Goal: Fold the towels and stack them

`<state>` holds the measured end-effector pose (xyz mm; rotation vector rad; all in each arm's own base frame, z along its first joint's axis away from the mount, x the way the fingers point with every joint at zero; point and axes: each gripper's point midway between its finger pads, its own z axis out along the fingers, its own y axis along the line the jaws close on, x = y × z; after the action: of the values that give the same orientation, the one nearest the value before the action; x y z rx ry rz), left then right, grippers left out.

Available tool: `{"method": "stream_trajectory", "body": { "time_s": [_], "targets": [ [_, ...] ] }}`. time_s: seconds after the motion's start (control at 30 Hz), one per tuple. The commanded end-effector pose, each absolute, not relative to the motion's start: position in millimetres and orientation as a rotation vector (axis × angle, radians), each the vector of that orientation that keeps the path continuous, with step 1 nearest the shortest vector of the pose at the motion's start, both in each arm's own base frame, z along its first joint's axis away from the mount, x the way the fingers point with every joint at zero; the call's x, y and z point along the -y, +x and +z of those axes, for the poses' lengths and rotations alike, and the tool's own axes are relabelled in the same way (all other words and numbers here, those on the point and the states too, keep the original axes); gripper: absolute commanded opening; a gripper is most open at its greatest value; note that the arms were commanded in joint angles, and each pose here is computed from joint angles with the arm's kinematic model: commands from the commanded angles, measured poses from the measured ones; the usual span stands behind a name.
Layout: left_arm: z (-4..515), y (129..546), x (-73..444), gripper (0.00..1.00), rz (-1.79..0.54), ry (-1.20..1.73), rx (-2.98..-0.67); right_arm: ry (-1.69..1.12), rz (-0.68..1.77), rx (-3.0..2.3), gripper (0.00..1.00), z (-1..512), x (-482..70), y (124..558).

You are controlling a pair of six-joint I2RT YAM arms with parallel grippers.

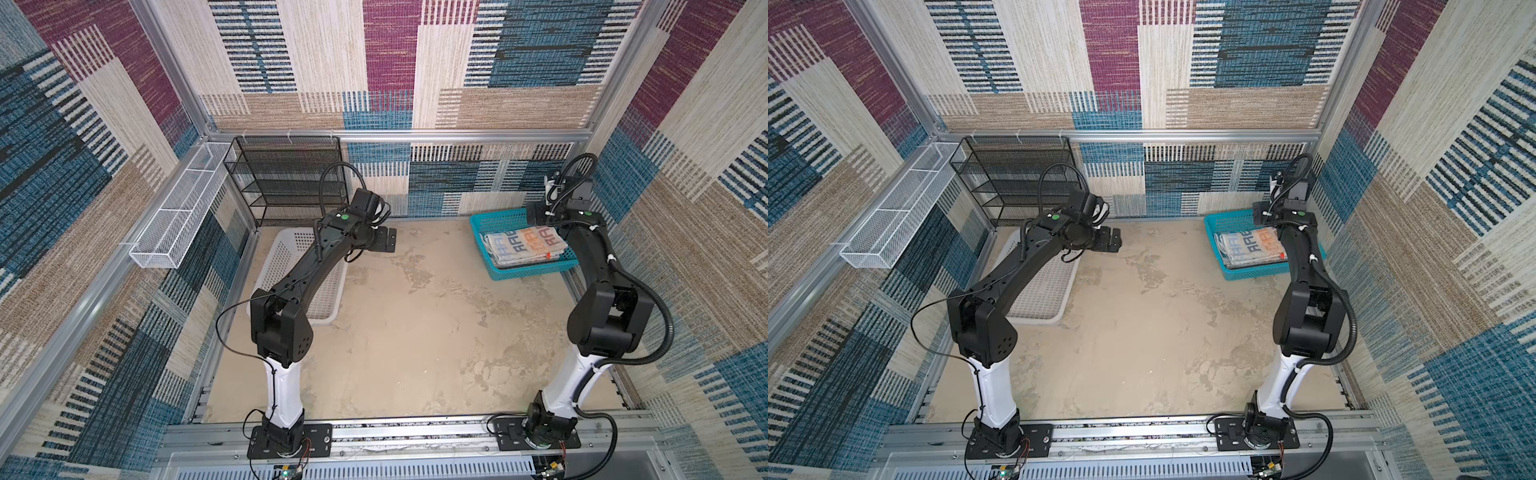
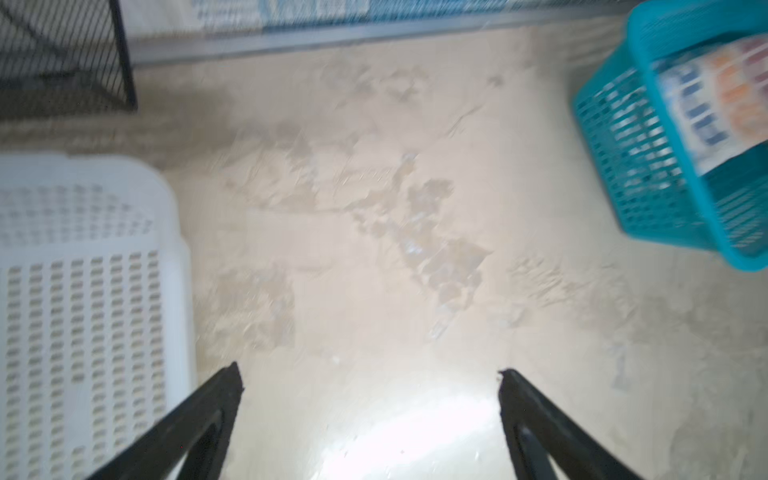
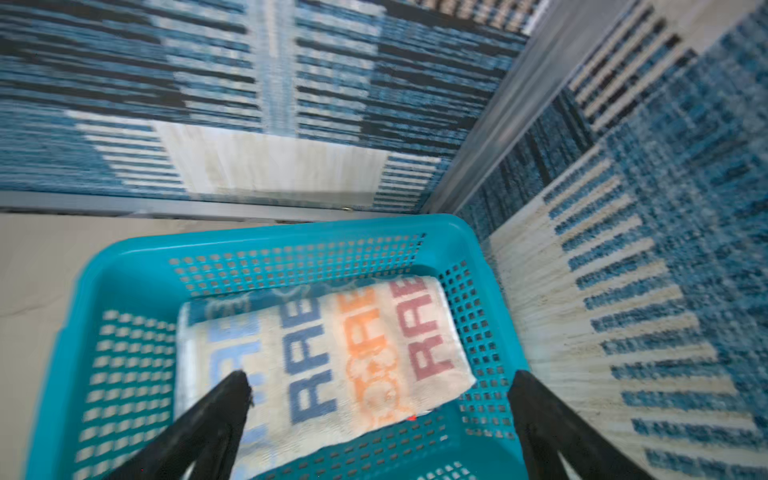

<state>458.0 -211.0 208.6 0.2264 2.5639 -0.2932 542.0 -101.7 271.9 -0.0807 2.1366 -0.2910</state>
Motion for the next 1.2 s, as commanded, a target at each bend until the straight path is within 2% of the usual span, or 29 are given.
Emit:
{"method": "stream_trajectory", "body": {
  "time_s": [0.0,0.13,0.3,0.43,0.6,0.8,1.17],
  "targets": [
    [182,432,174,0.99,-0.192,0.195,-2.698,-0.091,-0.189,-2.065,0.99,296,60,532],
    [160,416,154,0.99,-0.153,0.155,-2.768,-0.139,0.063,-2.016,0.99,304,-5,508],
    [141,414,139,0.99,-0.087,0.114,-2.795,-0.147,0.427,-1.937,0.99,307,-70,470],
    [126,412,126,0.99,-0.063,0.082,-2.832,-0.25,0.559,-1.925,0.99,298,-123,441],
    [111,405,151,0.99,-0.24,0.086,-2.844,-0.336,0.645,-1.97,0.99,271,-168,416],
    [105,414,191,0.99,-0.356,0.159,-2.839,-0.33,0.671,-2.003,0.99,254,-177,406],
    [109,431,306,0.99,-0.547,0.34,-2.777,-0.259,0.464,-2.011,0.99,262,-145,400]
  ]
}}
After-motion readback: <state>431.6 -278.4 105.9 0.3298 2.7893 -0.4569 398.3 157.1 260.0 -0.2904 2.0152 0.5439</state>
